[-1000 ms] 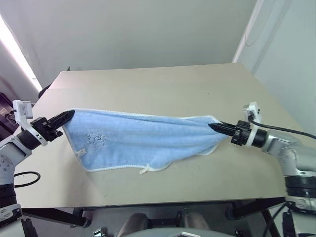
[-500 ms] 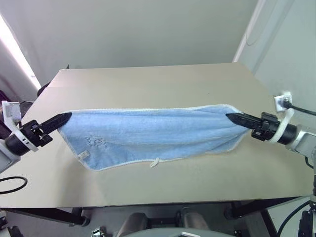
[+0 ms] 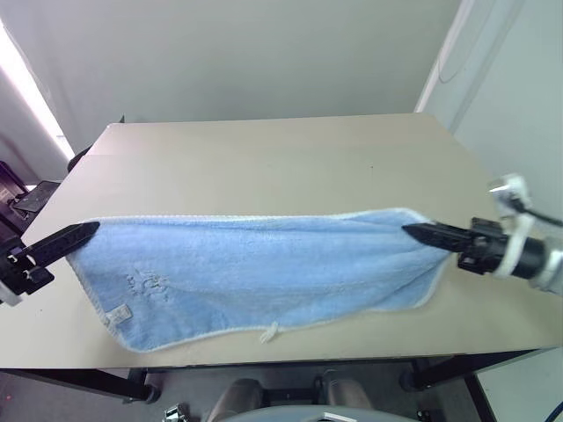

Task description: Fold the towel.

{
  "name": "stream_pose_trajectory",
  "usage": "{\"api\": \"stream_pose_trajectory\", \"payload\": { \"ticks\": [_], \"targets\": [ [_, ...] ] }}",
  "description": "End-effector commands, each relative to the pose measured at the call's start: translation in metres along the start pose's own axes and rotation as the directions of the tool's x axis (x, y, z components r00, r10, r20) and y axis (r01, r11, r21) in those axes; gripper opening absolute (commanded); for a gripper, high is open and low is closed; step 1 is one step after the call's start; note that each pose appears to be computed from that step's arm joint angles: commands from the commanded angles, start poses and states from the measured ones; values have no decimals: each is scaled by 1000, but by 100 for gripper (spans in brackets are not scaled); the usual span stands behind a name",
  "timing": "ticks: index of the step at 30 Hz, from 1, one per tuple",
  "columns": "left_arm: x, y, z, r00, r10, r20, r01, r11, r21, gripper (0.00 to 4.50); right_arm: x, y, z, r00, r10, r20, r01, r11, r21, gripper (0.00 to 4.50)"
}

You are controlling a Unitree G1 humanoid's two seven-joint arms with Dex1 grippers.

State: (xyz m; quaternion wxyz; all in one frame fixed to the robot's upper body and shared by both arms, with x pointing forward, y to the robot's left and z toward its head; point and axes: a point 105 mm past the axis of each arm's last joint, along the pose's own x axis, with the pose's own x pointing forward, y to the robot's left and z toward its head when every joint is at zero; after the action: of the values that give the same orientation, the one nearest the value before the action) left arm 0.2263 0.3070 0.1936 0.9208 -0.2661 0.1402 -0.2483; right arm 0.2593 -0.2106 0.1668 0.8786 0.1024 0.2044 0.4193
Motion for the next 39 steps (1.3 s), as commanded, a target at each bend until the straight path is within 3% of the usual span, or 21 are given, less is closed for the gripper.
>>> {"api": "stream_pose_trajectory", "payload": {
  "ticks": [1, 7, 12, 16, 17, 20, 23, 32, 39],
  "targets": [
    [17, 16, -8, 998, 48, -44, -47, 999, 8, 3, 27, -25, -15, 996, -85, -40, 84, 996, -31, 0],
    [62, 49, -41, 986, 92, -142, -86, 995, 44, 3, 71, -70, -45, 969, -232, -87, 227, 971, -71, 0],
    [81, 90, -40, 975, 211, -73, -204, 975, 93, 3, 87, -90, -48, 943, -329, -45, 323, 940, -108, 0],
    [90, 97, -43, 975, 210, -75, -202, 974, 105, 3, 90, -93, -57, 940, -335, -66, 324, 935, -144, 0],
    [91, 95, -43, 977, 198, -78, -189, 976, 107, 0, 91, -93, -57, 943, -327, -65, 317, 939, -135, 48],
    [94, 89, -46, 983, 159, -93, -149, 983, 111, 0, 90, -85, -57, 960, -272, -74, 262, 958, -114, 124],
    [95, 85, -49, 984, 143, -109, -129, 984, 125, 0, 89, -83, -56, 963, -250, -98, 238, 964, -117, 234],
    [98, 77, -57, 986, 115, -123, -99, 987, 128, 0, 110, -103, -33, 957, -273, -94, 264, 959, -101, 234],
    [95, 76, -64, 984, 126, -127, -109, 985, 130, 0, 130, -112, -54, 917, -287, -277, 253, 955, -152, 234]
  ]
}}
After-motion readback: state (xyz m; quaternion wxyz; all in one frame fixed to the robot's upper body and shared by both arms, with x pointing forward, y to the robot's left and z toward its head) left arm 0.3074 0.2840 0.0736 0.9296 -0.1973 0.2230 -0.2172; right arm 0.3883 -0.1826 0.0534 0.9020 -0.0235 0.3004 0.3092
